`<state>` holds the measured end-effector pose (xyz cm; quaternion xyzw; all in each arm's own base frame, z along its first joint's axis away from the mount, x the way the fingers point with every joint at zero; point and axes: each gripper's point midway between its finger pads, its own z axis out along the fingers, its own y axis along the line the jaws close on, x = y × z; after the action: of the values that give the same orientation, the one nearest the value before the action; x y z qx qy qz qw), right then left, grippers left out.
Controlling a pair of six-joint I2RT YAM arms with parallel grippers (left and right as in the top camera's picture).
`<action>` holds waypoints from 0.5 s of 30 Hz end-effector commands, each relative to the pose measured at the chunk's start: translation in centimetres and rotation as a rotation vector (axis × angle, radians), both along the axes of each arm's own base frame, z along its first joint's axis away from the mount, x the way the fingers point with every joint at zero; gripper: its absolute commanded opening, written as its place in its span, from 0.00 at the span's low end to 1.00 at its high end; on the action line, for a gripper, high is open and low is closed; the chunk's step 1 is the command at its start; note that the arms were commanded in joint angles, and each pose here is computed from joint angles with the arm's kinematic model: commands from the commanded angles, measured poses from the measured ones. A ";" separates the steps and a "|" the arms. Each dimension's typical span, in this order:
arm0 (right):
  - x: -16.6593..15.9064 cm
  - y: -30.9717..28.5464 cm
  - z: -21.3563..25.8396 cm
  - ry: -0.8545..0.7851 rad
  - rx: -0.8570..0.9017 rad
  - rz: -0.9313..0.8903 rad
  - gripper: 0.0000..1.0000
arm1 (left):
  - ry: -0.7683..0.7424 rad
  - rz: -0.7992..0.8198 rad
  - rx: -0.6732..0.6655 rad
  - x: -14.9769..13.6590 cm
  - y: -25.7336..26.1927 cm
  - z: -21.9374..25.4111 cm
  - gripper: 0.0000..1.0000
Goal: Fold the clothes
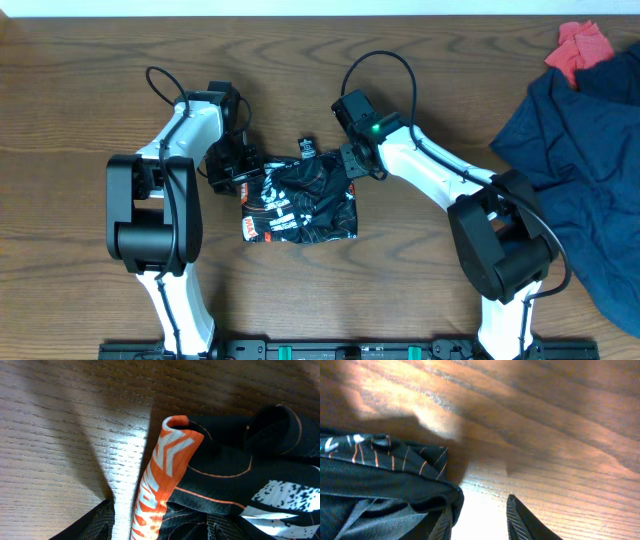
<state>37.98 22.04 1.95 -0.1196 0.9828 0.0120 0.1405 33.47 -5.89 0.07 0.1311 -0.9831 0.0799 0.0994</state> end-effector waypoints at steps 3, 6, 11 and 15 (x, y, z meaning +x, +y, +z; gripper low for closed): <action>-0.5 5.2 9.1 -0.116 0.231 0.196 0.37 | 0.020 -0.020 0.004 -0.4 0.0 -0.7 0.61; -1.6 7.4 12.2 -0.184 0.275 0.288 0.46 | 0.020 -0.020 0.004 -0.4 0.0 -0.7 0.61; -4.9 10.8 11.2 -0.138 0.282 0.394 0.50 | 0.020 -0.019 0.004 -0.4 0.0 -0.7 0.61; -6.7 12.7 8.4 -0.099 0.232 0.444 0.50 | 0.021 -0.020 0.004 -0.4 0.0 -0.7 0.61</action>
<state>32.82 33.70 13.94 -0.2870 0.9144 0.1679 0.2312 33.47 -5.92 0.08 0.1312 -0.9830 0.0808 0.0996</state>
